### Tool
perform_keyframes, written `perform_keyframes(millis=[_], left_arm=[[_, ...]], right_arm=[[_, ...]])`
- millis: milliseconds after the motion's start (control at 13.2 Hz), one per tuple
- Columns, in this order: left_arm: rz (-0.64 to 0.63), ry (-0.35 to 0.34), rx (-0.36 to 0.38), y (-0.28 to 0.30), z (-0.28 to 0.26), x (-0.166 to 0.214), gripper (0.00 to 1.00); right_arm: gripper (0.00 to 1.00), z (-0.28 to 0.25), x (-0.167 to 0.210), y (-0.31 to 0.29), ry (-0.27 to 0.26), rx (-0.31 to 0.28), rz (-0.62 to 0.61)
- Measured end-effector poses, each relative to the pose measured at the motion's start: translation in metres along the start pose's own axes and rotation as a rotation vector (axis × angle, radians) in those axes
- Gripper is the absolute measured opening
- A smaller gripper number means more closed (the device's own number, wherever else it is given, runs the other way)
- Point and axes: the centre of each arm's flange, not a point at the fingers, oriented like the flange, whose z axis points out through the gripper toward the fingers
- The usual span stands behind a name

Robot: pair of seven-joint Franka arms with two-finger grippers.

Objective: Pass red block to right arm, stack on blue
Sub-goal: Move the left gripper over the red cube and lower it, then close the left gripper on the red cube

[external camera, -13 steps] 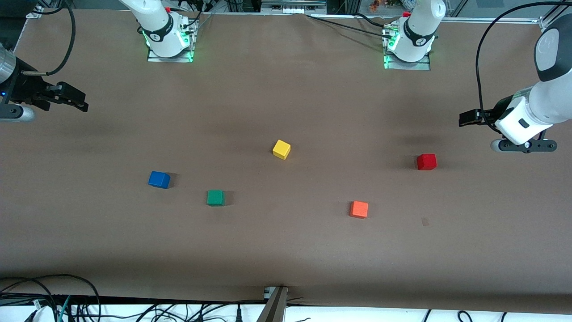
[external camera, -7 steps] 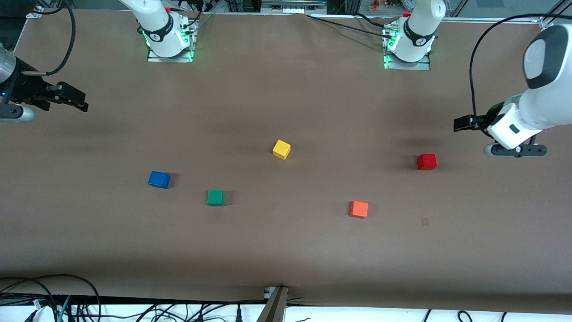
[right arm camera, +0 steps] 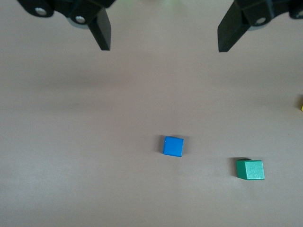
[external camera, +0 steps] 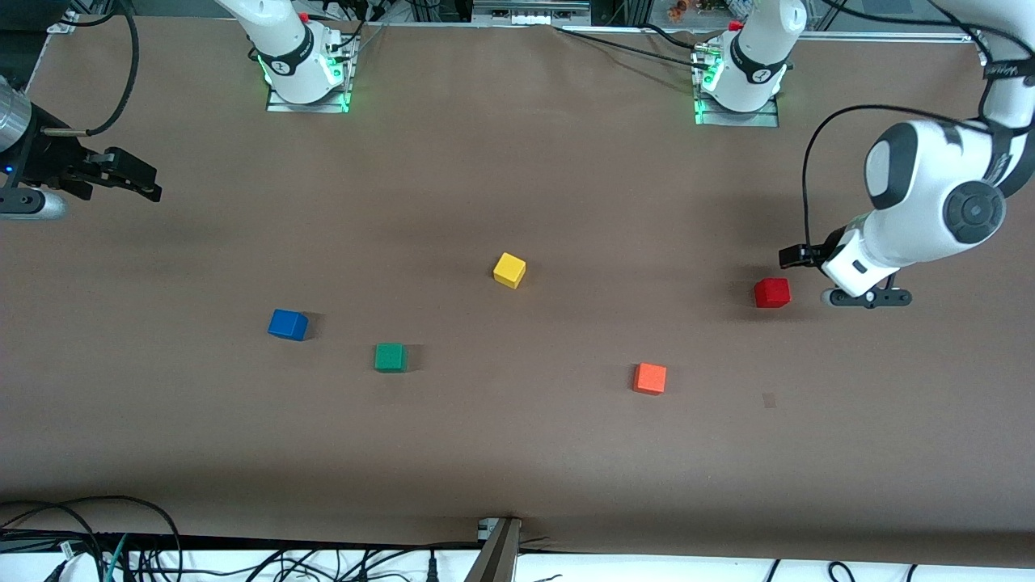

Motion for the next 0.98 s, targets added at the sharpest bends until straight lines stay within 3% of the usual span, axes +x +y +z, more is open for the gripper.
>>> perform_keyframes(millis=[530,984], left_arm=[[-0.011,0.079,-0.01,-0.005,0.088,0.004,1.0],[-0.016,0.102,-0.014,-0.006,0.111,0.014,1.0]], right_arm=[[1.0,0.0,0.0,0.0,0.0,0.0,0.0],[1.0,0.0,0.0,0.0,-0.001,0.0,0.0]])
